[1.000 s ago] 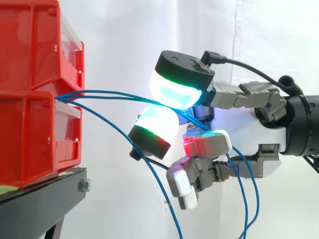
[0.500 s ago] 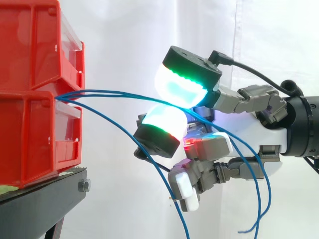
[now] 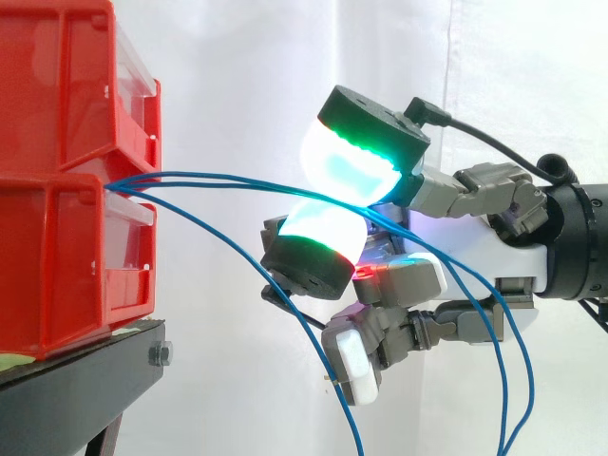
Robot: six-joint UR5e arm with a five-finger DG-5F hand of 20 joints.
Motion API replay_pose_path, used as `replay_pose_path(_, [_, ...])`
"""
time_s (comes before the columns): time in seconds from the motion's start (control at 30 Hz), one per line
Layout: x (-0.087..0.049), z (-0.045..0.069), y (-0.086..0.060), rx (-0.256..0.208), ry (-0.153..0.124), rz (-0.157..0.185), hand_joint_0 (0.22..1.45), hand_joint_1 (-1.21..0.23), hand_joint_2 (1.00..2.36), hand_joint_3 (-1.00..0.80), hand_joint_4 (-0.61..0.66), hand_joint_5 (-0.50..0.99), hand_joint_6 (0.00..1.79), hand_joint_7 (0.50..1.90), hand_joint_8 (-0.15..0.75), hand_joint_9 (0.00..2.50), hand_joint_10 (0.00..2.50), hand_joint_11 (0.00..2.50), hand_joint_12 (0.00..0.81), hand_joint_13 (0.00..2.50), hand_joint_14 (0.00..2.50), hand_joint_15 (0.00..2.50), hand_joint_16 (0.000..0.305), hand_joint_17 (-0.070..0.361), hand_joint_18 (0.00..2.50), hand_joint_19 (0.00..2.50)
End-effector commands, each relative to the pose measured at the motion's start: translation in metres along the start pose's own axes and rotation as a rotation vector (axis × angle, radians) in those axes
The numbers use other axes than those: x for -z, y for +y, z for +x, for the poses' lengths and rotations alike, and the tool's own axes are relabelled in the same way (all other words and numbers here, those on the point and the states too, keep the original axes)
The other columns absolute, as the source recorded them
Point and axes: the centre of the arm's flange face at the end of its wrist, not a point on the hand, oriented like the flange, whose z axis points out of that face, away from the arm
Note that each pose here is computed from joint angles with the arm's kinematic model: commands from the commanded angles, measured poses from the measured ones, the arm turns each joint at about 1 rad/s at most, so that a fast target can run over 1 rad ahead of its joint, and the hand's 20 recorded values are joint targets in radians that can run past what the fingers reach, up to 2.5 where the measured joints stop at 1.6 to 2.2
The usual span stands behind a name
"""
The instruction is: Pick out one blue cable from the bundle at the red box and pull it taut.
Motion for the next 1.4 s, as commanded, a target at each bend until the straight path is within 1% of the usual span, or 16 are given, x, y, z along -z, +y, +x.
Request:
replay_pose_path(0.0, [0.0001, -0.0006, 0.0002, 0.000, -0.001, 0.000, 0.76, -0.90, 1.00, -0.50, -0.12, -0.13, 0.94, 1.47, 0.252, 1.45, 0.03, 0.98, 0.300, 1.11, 0.02, 0.51, 0.045, 0.102, 0.87, 0.59])
replay_pose_path(0.07, [0.0002, 0.0006, 0.0003, 0.000, 0.001, 0.001, 0.75, -0.90, 1.00, -0.50, -0.12, -0.13, 0.94, 1.43, 0.249, 1.46, 0.03, 0.99, 0.300, 1.11, 0.02, 0.51, 0.045, 0.101, 0.87, 0.59])
replay_pose_path(0.23, [0.0001, -0.0004, -0.0010, 0.000, 0.000, 0.003, 0.74, -0.90, 1.00, -0.50, -0.07, -0.12, 0.94, 1.43, 0.250, 1.49, 0.03, 0.99, 0.303, 1.12, 0.02, 0.51, 0.044, 0.100, 0.87, 0.62])
replay_pose_path(0.37, [0.0002, 0.0006, 0.0003, 0.000, 0.001, 0.001, 0.68, -0.84, 1.00, -0.50, -0.06, -0.12, 0.95, 1.19, 0.240, 1.50, 0.03, 1.00, 0.312, 1.14, 0.02, 0.52, 0.045, 0.101, 0.88, 0.65])
replay_pose_path(0.4, [0.0002, -0.0006, 0.0001, 0.000, 0.000, 0.001, 0.64, -0.79, 1.00, -0.50, -0.04, -0.12, 0.95, 1.13, 0.239, 1.50, 0.03, 0.99, 0.316, 1.14, 0.02, 0.52, 0.046, 0.104, 0.87, 0.66])
replay_pose_path(0.47, [0.0001, -0.0005, -0.0011, 0.000, -0.002, 0.003, 0.60, -0.73, 1.00, -0.50, -0.03, -0.12, 0.94, 1.11, 0.237, 1.49, 0.03, 0.99, 0.319, 1.14, 0.02, 0.52, 0.046, 0.105, 0.87, 0.66])
replay_pose_path(0.57, [0.0002, -0.0007, 0.0001, 0.002, -0.002, 0.001, 0.56, -0.62, 1.00, -0.50, 0.03, -0.11, 0.91, 1.18, 0.255, 1.52, 0.03, 0.96, 0.326, 1.15, 0.02, 0.52, 0.048, 0.108, 0.88, 0.67])
replay_pose_path(0.7, [-0.0001, 0.0005, -0.0007, 0.000, -0.002, 0.001, 0.52, -0.57, 1.00, -0.50, 0.04, -0.11, 0.90, 1.19, 0.258, 1.54, 0.03, 0.95, 0.339, 1.17, 0.02, 0.52, 0.051, 0.115, 0.91, 0.66])
replay_pose_path(0.93, [0.0000, 0.0005, -0.0009, 0.002, -0.002, 0.003, 0.47, -0.61, 1.00, -0.50, 0.07, -0.10, 0.89, 1.24, 0.278, 1.56, 0.03, 0.93, 0.359, 1.19, 0.02, 0.51, 0.055, 0.125, 0.95, 0.65])
replay_pose_path(1.07, [0.0002, 0.0003, 0.0002, 0.002, -0.002, 0.001, 0.46, -0.69, 1.00, -0.50, 0.07, -0.09, 0.89, 1.23, 0.282, 1.57, 0.03, 0.92, 0.358, 1.20, 0.02, 0.52, 0.055, 0.124, 0.96, 0.63])
replay_pose_path(1.13, [0.0000, 0.0003, -0.0009, 0.000, -0.003, 0.003, 0.48, -0.75, 1.00, -0.50, 0.06, -0.09, 0.89, 1.23, 0.274, 1.56, 0.03, 0.93, 0.349, 1.19, 0.02, 0.52, 0.054, 0.121, 0.94, 0.64])
replay_pose_path(1.2, [0.0002, 0.0001, 0.0002, 0.000, -0.003, 0.002, 0.52, -0.82, 1.00, -0.50, 0.06, -0.10, 0.89, 1.25, 0.259, 1.53, 0.03, 0.95, 0.332, 1.16, 0.02, 0.52, 0.051, 0.114, 0.91, 0.65])
replay_pose_path(1.23, [0.0002, 0.0001, 0.0002, 0.000, -0.003, 0.002, 0.53, -0.83, 1.00, -0.50, 0.06, -0.10, 0.89, 1.25, 0.257, 1.52, 0.03, 0.94, 0.330, 1.16, 0.02, 0.53, 0.050, 0.113, 0.90, 0.65])
replay_pose_path(1.27, [0.0002, -0.0009, 0.0000, 0.000, -0.003, 0.002, 0.57, -0.85, 1.00, -0.50, 0.05, -0.10, 0.89, 1.25, 0.249, 1.51, 0.03, 0.95, 0.323, 1.14, 0.02, 0.53, 0.048, 0.108, 0.88, 0.66])
replay_pose_path(1.33, [0.0002, -0.0010, 0.0000, 0.000, -0.005, 0.002, 0.62, -0.85, 1.00, -0.50, 0.05, -0.11, 0.89, 1.27, 0.247, 1.50, 0.03, 0.96, 0.312, 1.13, 0.02, 0.54, 0.046, 0.104, 0.86, 0.66])
replay_pose_path(1.37, [0.0002, 0.0003, 0.0002, 0.000, -0.002, 0.001, 0.62, -0.85, 1.00, -0.50, 0.04, -0.11, 0.89, 1.28, 0.245, 1.50, 0.03, 0.95, 0.311, 1.13, 0.02, 0.53, 0.046, 0.104, 0.86, 0.66])
